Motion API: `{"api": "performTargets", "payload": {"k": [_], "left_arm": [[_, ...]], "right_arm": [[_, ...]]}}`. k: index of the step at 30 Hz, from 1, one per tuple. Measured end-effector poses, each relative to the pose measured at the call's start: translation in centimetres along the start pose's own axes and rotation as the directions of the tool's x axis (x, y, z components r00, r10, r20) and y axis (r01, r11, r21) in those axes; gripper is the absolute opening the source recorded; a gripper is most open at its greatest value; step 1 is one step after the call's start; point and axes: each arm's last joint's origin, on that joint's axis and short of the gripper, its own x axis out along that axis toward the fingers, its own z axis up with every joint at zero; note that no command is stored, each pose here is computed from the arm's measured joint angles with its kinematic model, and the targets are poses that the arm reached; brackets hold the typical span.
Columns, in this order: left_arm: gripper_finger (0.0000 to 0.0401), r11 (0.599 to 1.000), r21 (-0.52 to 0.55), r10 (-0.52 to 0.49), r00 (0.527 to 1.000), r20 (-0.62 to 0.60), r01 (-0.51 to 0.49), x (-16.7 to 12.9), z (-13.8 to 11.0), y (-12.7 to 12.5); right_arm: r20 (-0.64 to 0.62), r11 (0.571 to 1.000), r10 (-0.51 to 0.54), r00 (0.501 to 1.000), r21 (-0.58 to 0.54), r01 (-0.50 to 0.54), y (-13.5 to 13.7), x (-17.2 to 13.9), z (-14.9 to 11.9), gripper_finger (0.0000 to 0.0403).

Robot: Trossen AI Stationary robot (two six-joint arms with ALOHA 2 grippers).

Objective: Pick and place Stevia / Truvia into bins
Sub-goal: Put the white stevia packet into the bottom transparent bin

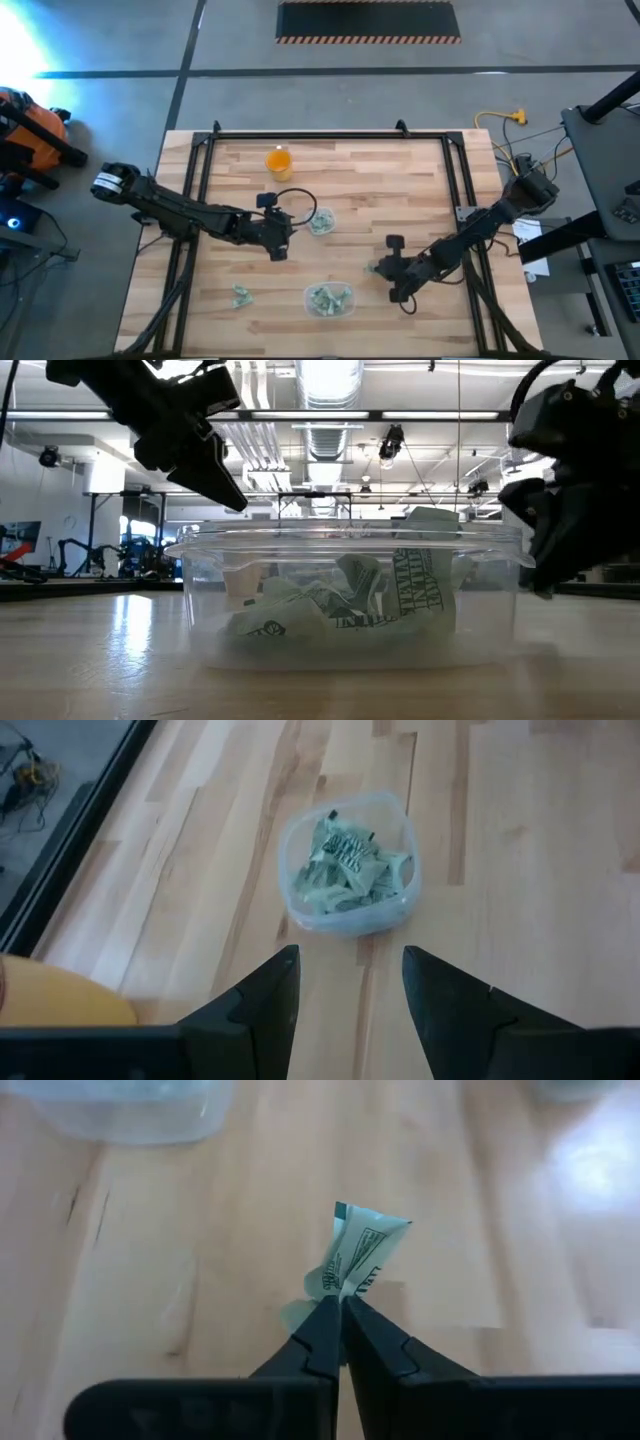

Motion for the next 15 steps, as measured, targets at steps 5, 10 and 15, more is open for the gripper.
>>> {"api": "performTargets", "payload": {"k": [5, 10, 15], "left_arm": [[0.0162, 1.0, -0.029, 0.005, 1.0, -0.025, -0.005, -0.2, -0.2, 0.1], [0.0162, 0.999, -0.054, 0.001, 1.0, -0.017, -0.002, -0.4, -0.1, 0.2], [0.0162, 0.998, -0.06, -0.001, 1.0, -0.012, 0.0, -0.5, -0.1, 0.2]], "right_arm": [[0.066, 0.999, -0.043, 0.997, -0.019, 0.045, -0.6, -1.7, 0.9, 0.0008], [0.175, 0.999, -0.023, 0.984, -0.043, 0.031, -0.8, -3.2, 2.2, 0.0008], [0.286, 0.997, 0.02, 0.958, -0.071, 0.0, -0.3, -3.5, 3.4, 0.0008]]}}
